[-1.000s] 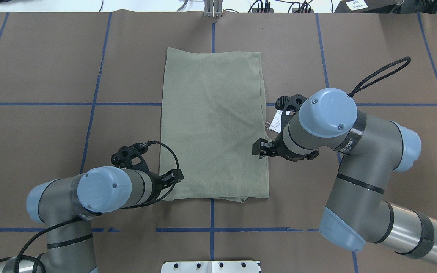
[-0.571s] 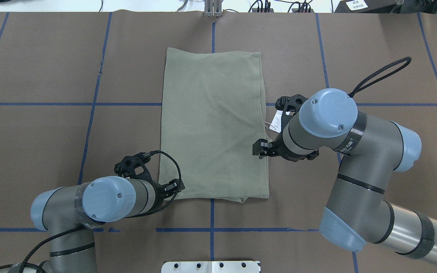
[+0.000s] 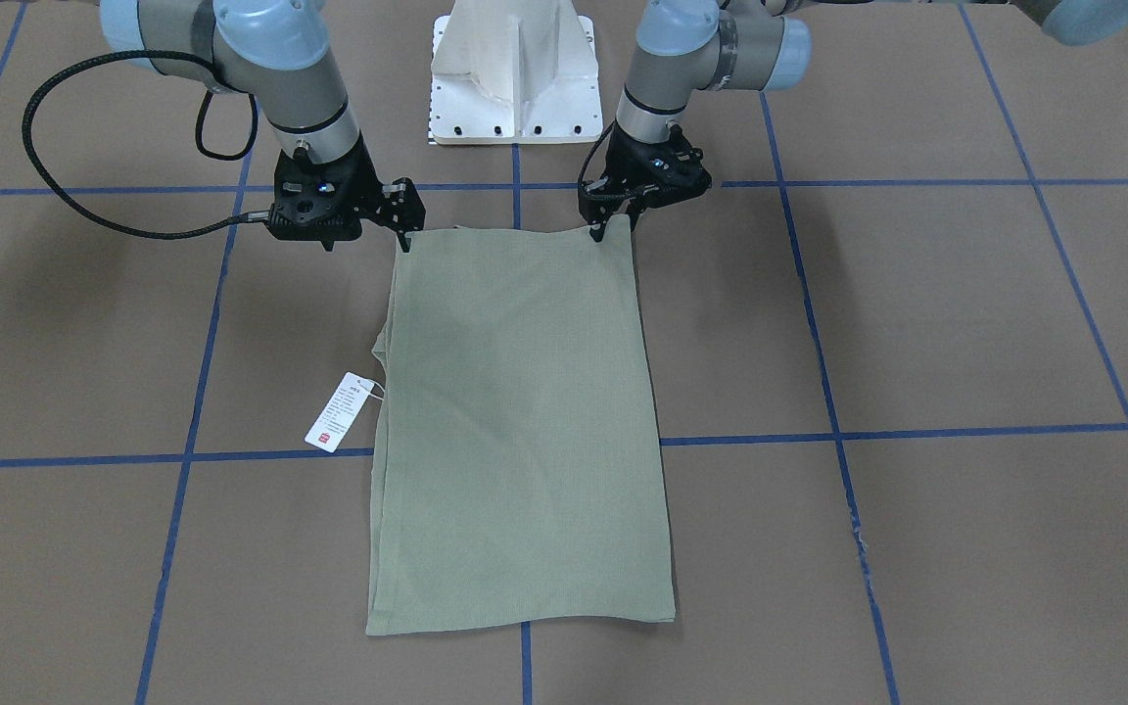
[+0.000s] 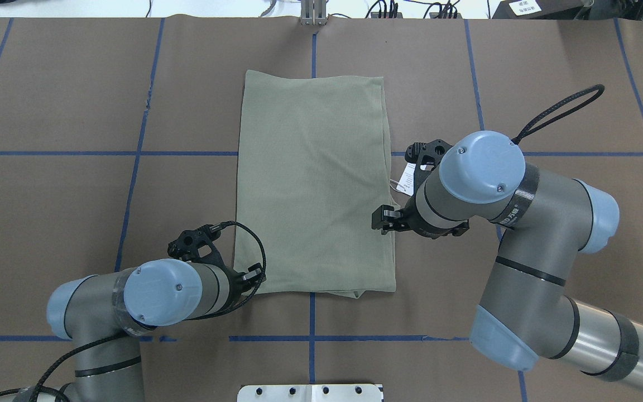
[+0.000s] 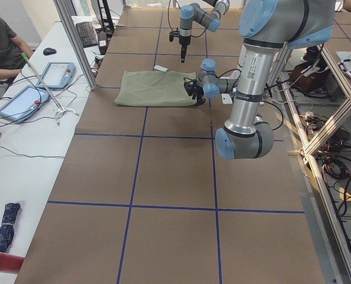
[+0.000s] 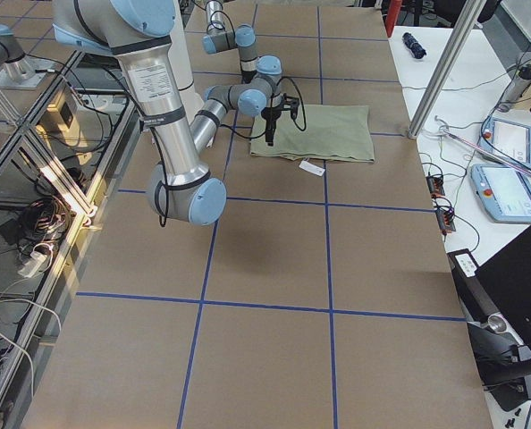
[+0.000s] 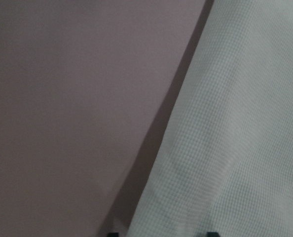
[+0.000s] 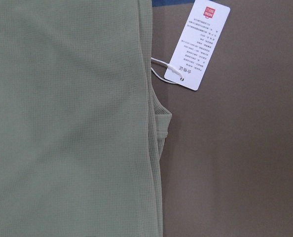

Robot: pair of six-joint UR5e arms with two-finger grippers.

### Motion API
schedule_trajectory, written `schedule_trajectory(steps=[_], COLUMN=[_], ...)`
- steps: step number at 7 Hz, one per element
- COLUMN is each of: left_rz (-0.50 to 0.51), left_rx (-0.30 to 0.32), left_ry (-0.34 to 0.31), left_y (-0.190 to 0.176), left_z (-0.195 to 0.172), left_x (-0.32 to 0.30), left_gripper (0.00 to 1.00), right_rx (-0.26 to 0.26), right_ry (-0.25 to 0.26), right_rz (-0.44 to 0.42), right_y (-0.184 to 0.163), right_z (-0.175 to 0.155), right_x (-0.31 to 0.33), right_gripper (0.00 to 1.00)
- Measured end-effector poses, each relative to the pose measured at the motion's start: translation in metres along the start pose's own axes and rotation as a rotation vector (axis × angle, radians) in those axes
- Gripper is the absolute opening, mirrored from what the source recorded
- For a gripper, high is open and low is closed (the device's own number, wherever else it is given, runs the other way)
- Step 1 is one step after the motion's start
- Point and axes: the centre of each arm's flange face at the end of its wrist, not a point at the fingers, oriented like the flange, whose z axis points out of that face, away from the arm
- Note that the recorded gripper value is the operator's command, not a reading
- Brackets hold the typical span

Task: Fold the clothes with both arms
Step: 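Grasp the near end corners of the shirt with both grippers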

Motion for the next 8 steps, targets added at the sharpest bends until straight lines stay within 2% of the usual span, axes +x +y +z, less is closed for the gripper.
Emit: schedule_trajectory(steps=[1, 2, 6, 8], left_rz=[-0.001, -0.002, 0.013, 0.023], left_rx=[0.003, 0.005, 0.005, -0.010], left_ry=[-0.005, -0.007, -0.016, -0.005], left_y=[-0.001, -0.002, 0.002, 0.011], left_z=[0.000, 0.000, -0.006, -0.016], left_x=[0.000, 0.000, 0.001, 0.006], left_gripper=[0.37, 0.01, 0.00, 0.00], right_rx=[0.000, -0.001, 0.002, 0.009], right_ry=[0.000, 0.000, -0.003, -0.011], right_rz=[0.000, -0.001, 0.016, 0.062], right_y=[0.000, 0.001, 0.008, 0.036], right_z=[0.000, 0.000, 0.002, 0.007], right_x=[0.000, 0.000, -0.006, -0.020], right_gripper=[1.00, 1.00, 1.00, 1.00])
